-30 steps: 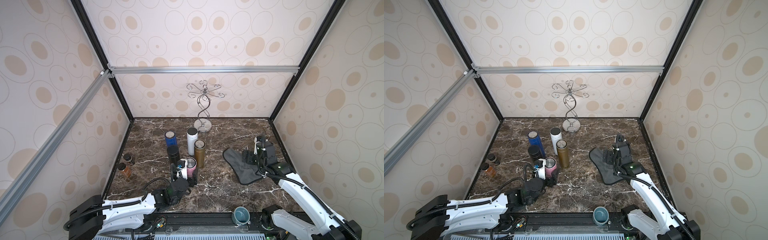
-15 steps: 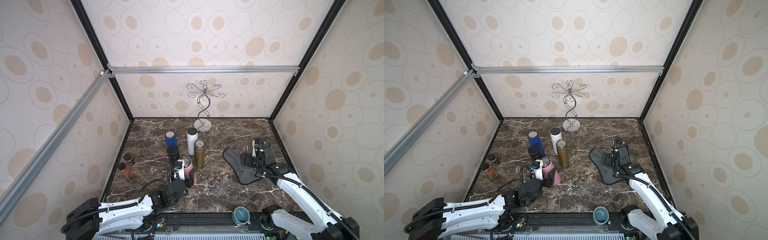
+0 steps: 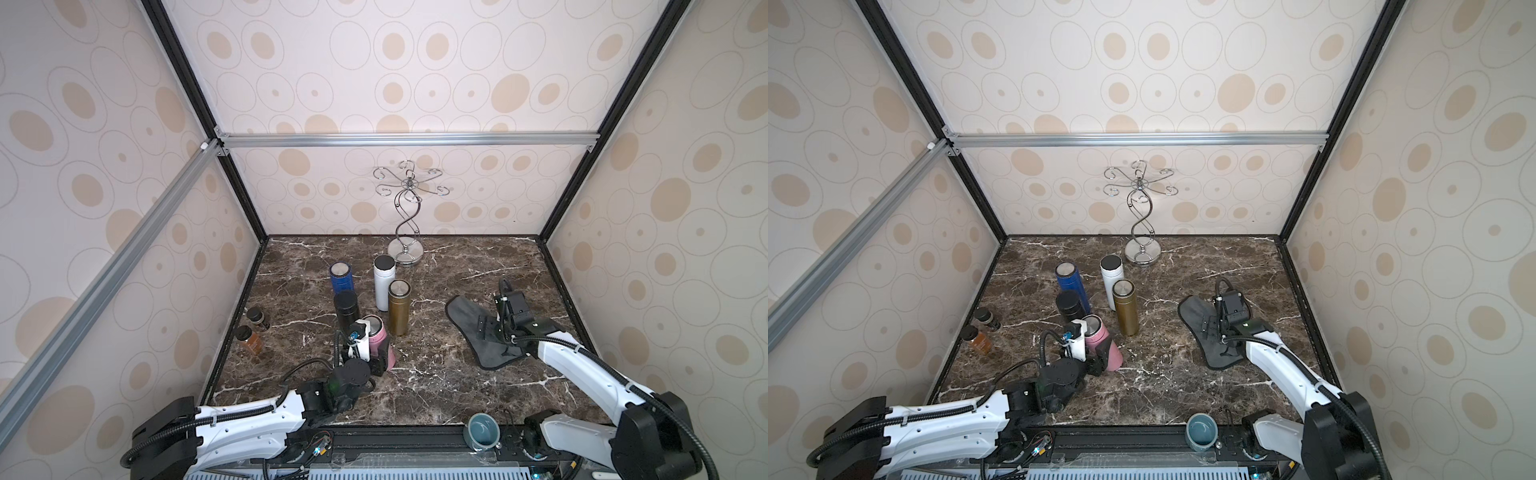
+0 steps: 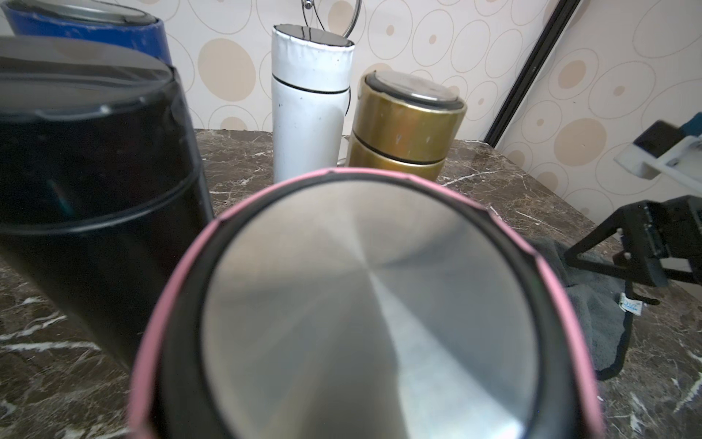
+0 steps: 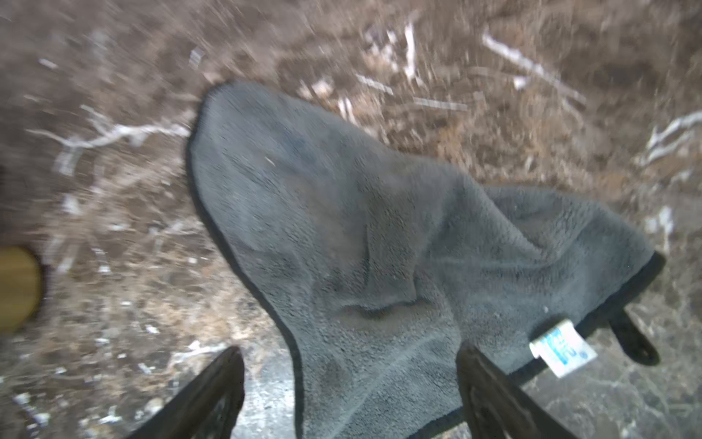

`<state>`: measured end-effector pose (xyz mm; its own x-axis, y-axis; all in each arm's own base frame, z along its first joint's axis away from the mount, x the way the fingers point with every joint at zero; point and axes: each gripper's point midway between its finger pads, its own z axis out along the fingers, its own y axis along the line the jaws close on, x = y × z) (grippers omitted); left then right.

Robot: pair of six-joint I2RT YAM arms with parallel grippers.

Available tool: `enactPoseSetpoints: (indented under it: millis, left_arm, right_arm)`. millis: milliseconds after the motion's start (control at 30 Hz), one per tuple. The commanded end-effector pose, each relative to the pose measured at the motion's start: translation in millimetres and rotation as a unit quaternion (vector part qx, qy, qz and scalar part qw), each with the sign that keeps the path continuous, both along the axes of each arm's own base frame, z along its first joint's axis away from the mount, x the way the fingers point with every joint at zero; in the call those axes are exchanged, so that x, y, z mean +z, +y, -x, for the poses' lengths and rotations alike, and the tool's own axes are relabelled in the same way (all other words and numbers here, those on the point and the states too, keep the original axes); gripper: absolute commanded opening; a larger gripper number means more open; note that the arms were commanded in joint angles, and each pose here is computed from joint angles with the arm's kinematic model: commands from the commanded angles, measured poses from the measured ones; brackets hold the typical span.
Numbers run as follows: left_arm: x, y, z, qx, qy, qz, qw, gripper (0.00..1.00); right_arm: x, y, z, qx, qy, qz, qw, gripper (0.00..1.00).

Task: Wipe the surface of the thermos
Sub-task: Pick up the thermos from the center of the board, then pick up the cleaning item at the center of the board.

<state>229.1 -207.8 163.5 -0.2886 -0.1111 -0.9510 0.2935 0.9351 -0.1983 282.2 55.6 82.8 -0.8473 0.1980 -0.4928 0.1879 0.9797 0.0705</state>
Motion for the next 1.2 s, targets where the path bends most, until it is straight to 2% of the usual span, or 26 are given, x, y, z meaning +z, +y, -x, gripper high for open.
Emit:
enactPoseSetpoints:
  millis: [0, 133, 300, 400, 467, 500, 567, 700, 733, 867, 1000, 1167]
  left_arm:
    - [23.3, -4.7, -5.0, 0.003, -0.018, 0.006, 1.0, 0.37]
    - [26.4, -6.2, -4.9, -0.001, -0.02, 0.003, 1.0, 0.34]
    - [22.2, -6.5, -4.2, -0.004, -0.015, 0.0, 1.0, 0.24]
    - [20.7, -6.9, -3.9, -0.006, -0.014, -0.002, 1.0, 0.22]
    - [20.5, -6.5, -3.2, -0.007, -0.013, 0.001, 1.0, 0.2]
    - [20.8, -5.5, -3.2, -0.006, -0.014, 0.002, 1.0, 0.18]
    - [21.2, -2.3, -2.7, -0.001, -0.014, 0.008, 1.0, 0.01]
    - [20.9, -0.1, -2.0, 0.0, -0.017, 0.012, 1.0, 0.0]
    - [20.9, -0.4, -2.0, -0.001, -0.017, 0.011, 1.0, 0.0]
    - [19.5, -2.5, -1.1, -0.006, -0.013, 0.011, 1.0, 0.0]
    - [18.7, -1.9, -0.1, -0.008, -0.012, 0.015, 1.0, 0.0]
    - [16.1, 0.0, 0.2, -0.007, -0.012, 0.015, 1.0, 0.0]
  right_arm:
    - [-14.1, -10.9, 7.5, -0.037, 0.043, 0.022, 0.998, 0.88]
    - [-26.6, -15.4, 3.6, -0.047, 0.061, 0.042, 0.996, 0.87]
    - [-36.3, -19.2, -9.4, -0.052, 0.071, 0.069, 0.994, 0.87]
    - [-52.0, -8.9, -15.4, -0.045, 0.092, 0.052, 0.993, 0.87]
    - [-65.3, -1.3, -19.1, -0.039, 0.103, 0.037, 0.993, 0.82]
    - [-71.7, 1.8, -20.2, -0.037, 0.109, 0.031, 0.993, 0.75]
    - [-79.5, 4.8, -21.7, -0.033, 0.122, 0.035, 0.991, 0.51]
    - [-79.9, 9.0, -23.8, -0.02, 0.121, 0.035, 0.992, 0.17]
    - [-79.2, 10.7, -23.5, -0.018, 0.12, 0.029, 0.992, 0.01]
    - [-68.0, 29.5, -18.8, 0.004, 0.101, -0.032, 0.994, 0.0]
    - [-33.1, 57.7, -9.4, 0.048, 0.052, -0.123, 0.99, 0.0]
    - [32.9, 101.6, 5.8, 0.138, -0.037, -0.26, 0.955, 0.0]
